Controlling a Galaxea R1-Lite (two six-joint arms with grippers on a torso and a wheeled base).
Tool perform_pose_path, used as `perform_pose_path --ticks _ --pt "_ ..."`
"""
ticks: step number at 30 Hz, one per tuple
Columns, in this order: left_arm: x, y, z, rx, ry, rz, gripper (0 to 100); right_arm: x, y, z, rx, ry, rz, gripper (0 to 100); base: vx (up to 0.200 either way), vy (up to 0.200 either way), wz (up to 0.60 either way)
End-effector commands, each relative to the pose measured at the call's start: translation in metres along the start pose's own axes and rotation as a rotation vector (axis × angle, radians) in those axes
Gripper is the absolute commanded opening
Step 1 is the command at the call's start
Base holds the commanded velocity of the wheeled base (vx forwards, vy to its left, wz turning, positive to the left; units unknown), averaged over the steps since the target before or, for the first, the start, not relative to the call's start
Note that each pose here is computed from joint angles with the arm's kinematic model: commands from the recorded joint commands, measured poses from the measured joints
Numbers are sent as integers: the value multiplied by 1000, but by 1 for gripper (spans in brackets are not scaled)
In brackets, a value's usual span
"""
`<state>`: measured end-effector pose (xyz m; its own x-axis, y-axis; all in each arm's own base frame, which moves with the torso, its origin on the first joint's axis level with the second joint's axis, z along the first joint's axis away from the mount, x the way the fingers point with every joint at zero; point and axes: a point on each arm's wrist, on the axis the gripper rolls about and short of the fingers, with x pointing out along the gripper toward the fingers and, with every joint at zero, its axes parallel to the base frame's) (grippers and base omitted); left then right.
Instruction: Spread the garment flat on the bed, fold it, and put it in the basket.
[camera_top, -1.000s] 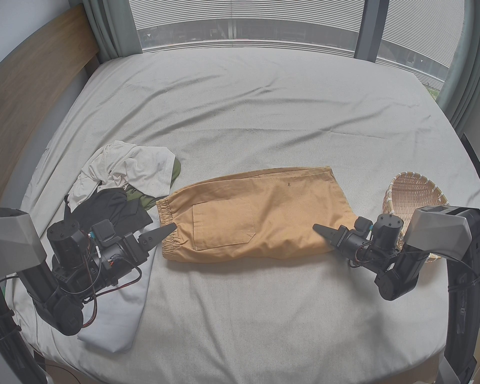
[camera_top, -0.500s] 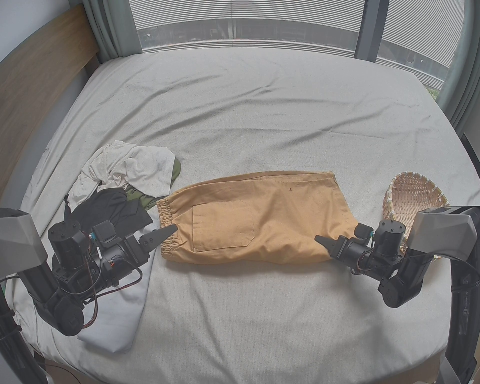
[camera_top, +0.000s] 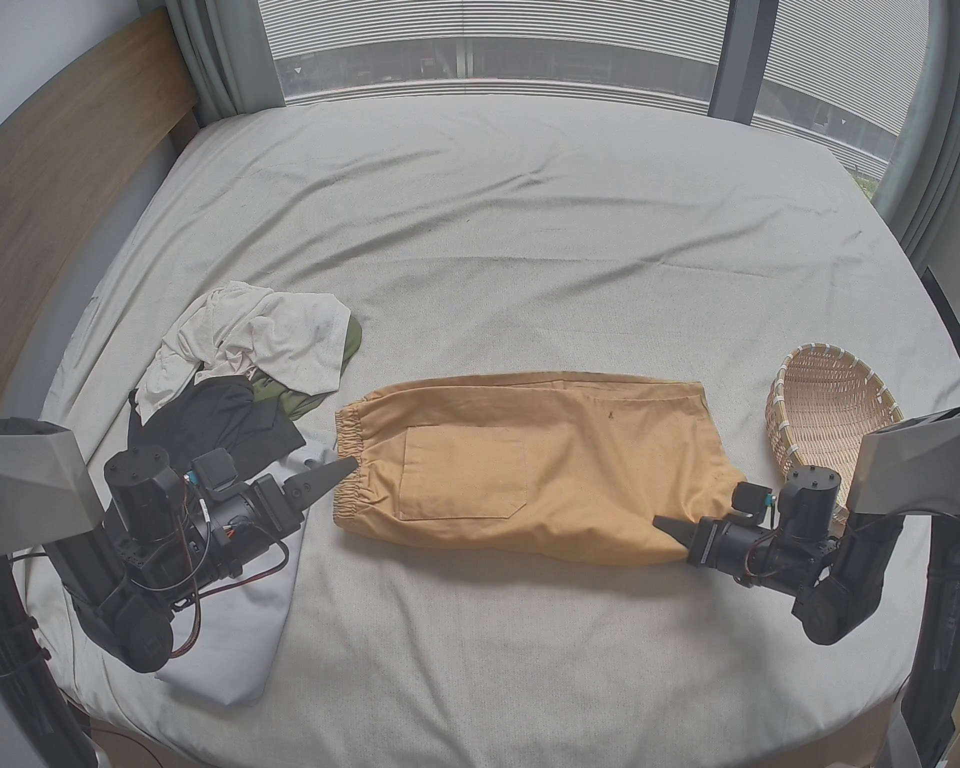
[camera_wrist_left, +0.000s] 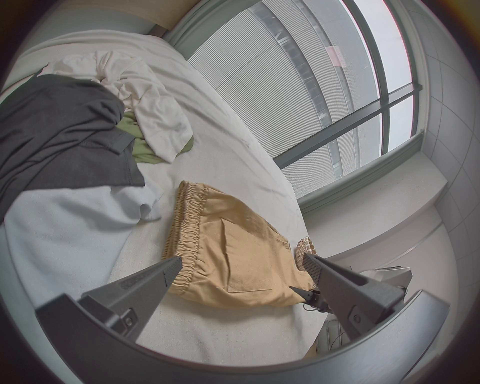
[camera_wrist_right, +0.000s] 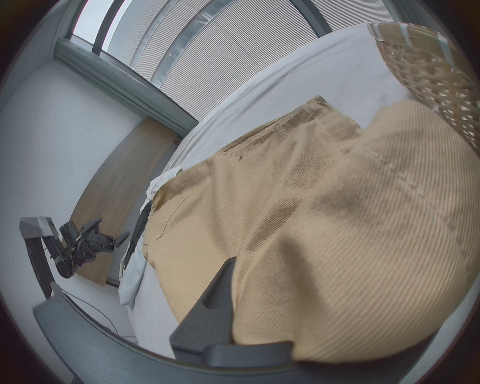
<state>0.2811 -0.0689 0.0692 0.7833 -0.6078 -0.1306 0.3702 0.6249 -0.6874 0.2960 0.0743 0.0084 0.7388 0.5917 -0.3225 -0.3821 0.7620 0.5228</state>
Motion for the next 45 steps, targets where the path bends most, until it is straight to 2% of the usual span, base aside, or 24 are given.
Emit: perform_pose_path --ticks 1,8,14,30,31,40,45 --pt "5 9 -10 -18 37 22 100 -22 0 -1 -2 -7 -28 0 0 0 0" --pt "12 17 -24 -34 87 40 100 -35 -7 -4 -11 0 -69 0 0 0 0" --pt "19 28 -37 16 135 63 100 -39 -8 -9 -4 21 -81 0 0 0 0" --pt "27 34 -43 17 151 65 100 -43 -8 -14 -12 43 -94 0 0 0 0" --pt "27 34 -44 18 155 65 100 -43 -8 -14 -13 41 -95 100 0 0 0" --pt "35 36 -46 25 150 62 100 -65 7 -16 -11 48 -108 100 0 0 0" --pt "36 35 -46 27 150 61 100 -83 10 -3 -18 -35 -155 100 0 0 0"
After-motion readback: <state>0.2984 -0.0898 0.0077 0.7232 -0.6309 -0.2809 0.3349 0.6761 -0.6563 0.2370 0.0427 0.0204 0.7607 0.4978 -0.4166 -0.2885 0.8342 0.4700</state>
